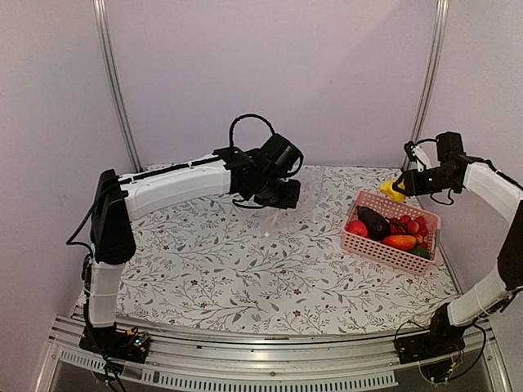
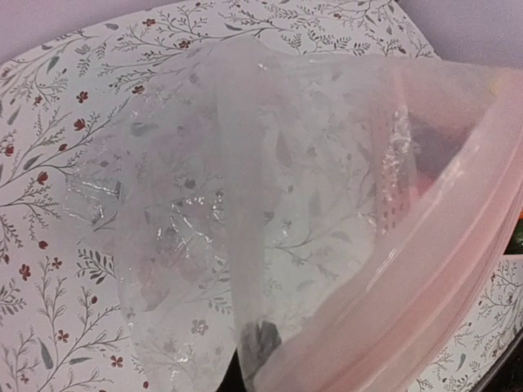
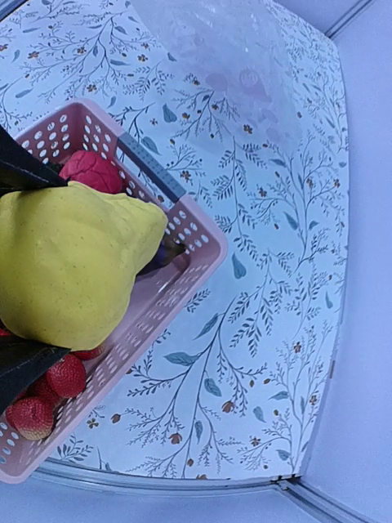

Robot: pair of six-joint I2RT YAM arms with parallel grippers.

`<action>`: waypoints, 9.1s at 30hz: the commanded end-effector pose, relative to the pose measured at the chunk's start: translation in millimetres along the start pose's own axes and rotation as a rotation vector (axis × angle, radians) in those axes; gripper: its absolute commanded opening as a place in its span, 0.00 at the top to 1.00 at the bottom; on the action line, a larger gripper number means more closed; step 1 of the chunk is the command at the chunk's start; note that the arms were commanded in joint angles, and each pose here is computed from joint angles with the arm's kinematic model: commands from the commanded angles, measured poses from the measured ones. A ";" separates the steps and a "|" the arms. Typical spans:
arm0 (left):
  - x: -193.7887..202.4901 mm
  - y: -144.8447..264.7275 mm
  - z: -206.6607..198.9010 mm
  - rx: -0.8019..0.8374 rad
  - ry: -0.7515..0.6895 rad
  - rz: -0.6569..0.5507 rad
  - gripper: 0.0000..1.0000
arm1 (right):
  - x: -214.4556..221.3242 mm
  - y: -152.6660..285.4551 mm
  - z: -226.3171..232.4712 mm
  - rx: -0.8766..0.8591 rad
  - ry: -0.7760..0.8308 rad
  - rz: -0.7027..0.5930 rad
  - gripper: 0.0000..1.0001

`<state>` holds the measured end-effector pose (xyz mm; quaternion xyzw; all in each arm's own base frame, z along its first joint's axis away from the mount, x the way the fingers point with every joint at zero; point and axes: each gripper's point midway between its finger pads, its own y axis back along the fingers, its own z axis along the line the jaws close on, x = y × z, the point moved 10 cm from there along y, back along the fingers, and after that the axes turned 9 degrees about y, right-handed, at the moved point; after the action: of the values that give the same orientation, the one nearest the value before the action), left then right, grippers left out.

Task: Place the food in the zip-top bag and seal the zipper
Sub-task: Pick up the fake fruit from the bin, then place the fake fruit in the zipper food storage bag, then pick up the fake vegetable from the bin, then place the fake vegetable in the zipper food storage bag, then adjust the zipper food storage bag at the center of the board.

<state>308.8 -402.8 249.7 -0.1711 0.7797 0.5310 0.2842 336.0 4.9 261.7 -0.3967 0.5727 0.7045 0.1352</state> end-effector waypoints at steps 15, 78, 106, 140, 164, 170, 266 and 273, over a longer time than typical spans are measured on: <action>-26.3 -22.6 0.9 0.117 0.134 -0.028 1.00 | -59.0 56.0 149.3 -0.640 0.334 -0.261 0.69; -70.0 73.1 48.6 -0.208 -0.120 -0.055 1.00 | 4.7 -37.6 61.3 -0.095 0.304 0.241 0.34; -42.1 38.1 56.9 -0.178 -0.057 0.054 1.00 | 44.0 -135.5 41.2 -0.089 0.196 0.537 0.35; -60.7 42.4 28.1 0.153 0.092 0.007 1.00 | -107.7 70.9 193.1 -0.726 0.519 -0.474 0.63; -78.6 100.4 6.2 0.545 0.198 -0.058 1.00 | -122.2 13.3 211.4 -0.745 0.470 -0.543 0.32; -77.4 97.4 14.5 0.532 0.231 -0.067 1.00 | -120.3 23.3 208.7 -0.693 0.504 -0.520 0.04; -73.3 98.5 50.2 0.031 0.016 -0.130 1.00 | -112.5 17.0 222.8 -0.867 0.331 -0.097 0.54; -68.7 90.0 57.7 0.001 0.016 -0.091 1.00 | -109.6 29.5 178.5 -0.727 0.325 -0.147 0.47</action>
<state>331.7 -320.6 328.3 -0.2041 0.7671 0.5333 0.2923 315.7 220.6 358.6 -0.5520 0.2355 0.7952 -0.0869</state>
